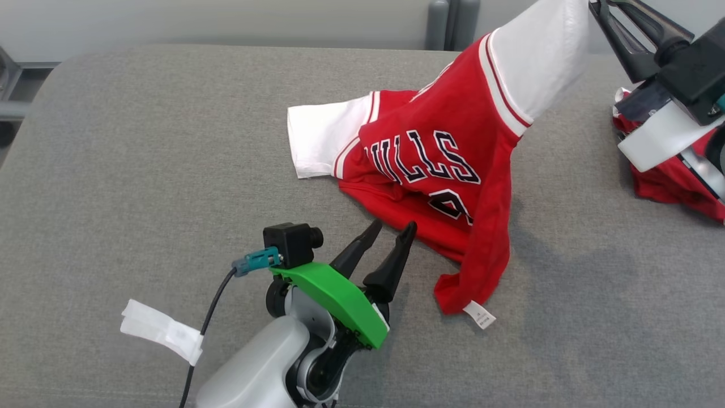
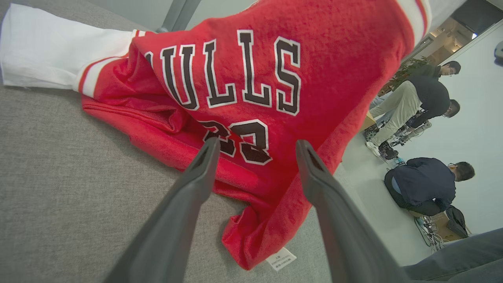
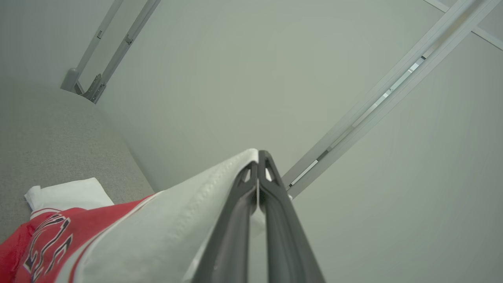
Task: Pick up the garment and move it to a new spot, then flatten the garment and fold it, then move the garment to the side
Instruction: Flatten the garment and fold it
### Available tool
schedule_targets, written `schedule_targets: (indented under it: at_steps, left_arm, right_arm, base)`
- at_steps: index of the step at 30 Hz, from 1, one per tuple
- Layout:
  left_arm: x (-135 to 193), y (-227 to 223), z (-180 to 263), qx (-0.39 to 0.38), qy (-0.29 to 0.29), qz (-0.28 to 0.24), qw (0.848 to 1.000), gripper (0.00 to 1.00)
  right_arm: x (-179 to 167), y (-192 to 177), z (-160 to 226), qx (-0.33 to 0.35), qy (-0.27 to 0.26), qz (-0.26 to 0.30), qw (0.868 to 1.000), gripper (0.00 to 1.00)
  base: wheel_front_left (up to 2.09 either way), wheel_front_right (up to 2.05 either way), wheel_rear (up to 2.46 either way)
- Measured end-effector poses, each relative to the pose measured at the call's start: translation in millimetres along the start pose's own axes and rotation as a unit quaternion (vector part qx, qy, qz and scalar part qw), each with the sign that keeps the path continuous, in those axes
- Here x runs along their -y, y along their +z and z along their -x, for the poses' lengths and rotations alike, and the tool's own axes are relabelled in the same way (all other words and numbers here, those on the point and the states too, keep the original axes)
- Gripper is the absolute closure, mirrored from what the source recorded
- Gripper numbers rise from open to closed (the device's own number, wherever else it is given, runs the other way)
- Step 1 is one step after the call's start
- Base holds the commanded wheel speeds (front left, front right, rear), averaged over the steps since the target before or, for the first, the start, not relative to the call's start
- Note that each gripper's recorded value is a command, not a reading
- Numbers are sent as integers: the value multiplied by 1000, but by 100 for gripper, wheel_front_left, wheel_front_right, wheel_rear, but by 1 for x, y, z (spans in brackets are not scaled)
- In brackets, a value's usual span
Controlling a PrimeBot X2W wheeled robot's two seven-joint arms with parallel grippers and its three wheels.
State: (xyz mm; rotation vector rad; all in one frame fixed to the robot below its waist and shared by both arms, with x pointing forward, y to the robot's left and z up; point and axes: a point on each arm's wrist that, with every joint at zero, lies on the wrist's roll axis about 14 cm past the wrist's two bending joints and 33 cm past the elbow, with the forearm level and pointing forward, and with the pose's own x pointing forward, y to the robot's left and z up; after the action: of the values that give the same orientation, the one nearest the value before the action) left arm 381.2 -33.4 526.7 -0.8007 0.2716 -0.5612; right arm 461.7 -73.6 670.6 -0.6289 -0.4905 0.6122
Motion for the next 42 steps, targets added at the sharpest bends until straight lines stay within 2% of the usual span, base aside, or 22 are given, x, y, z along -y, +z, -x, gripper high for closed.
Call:
schedule_targets:
  at_steps: [2,5,12,15,22,25,30,35,42]
  left_arm:
    - [-1,0,5,3,5,2,1000,0]
    - [-2,0,12,8,10,7,1000,0]
    - [-10,5,22,23,28,8,999,0]
    - [-13,4,22,23,35,7,999,0]
    - [-10,-17,16,-14,25,9,1000,0]
    - [-5,-39,15,-57,13,10,998,0]
    - [-7,-71,14,-118,4,15,993,0]
    - [-20,-93,12,-159,-2,2,987,0]
    - [-19,-106,-2,-188,-39,-16,981,0]
  right_arm:
    - [-4,12,-10,8,17,-5,1000,100]
    - [-1,8,-16,-20,30,-17,999,100]
    - [54,-49,0,-153,-12,-15,988,100]
    - [64,-77,21,-214,-21,-34,976,100]
    - [24,-146,88,-343,5,-103,934,100]
    - [28,-159,103,-363,-9,-119,924,100]
    - [43,-175,122,-381,-44,-127,915,100]
    - [77,-189,144,-398,-98,-97,907,100]
    - [86,-202,155,-410,-109,-72,903,100]
  base:
    - [0,0,0]
    - [0,0,0]
    - [0,0,0]
    - [0,0,0]
    - [0,0,0]
    - [0,0,0]
    - [0,0,0]
    - [0,0,0]
    - [0,0,0]
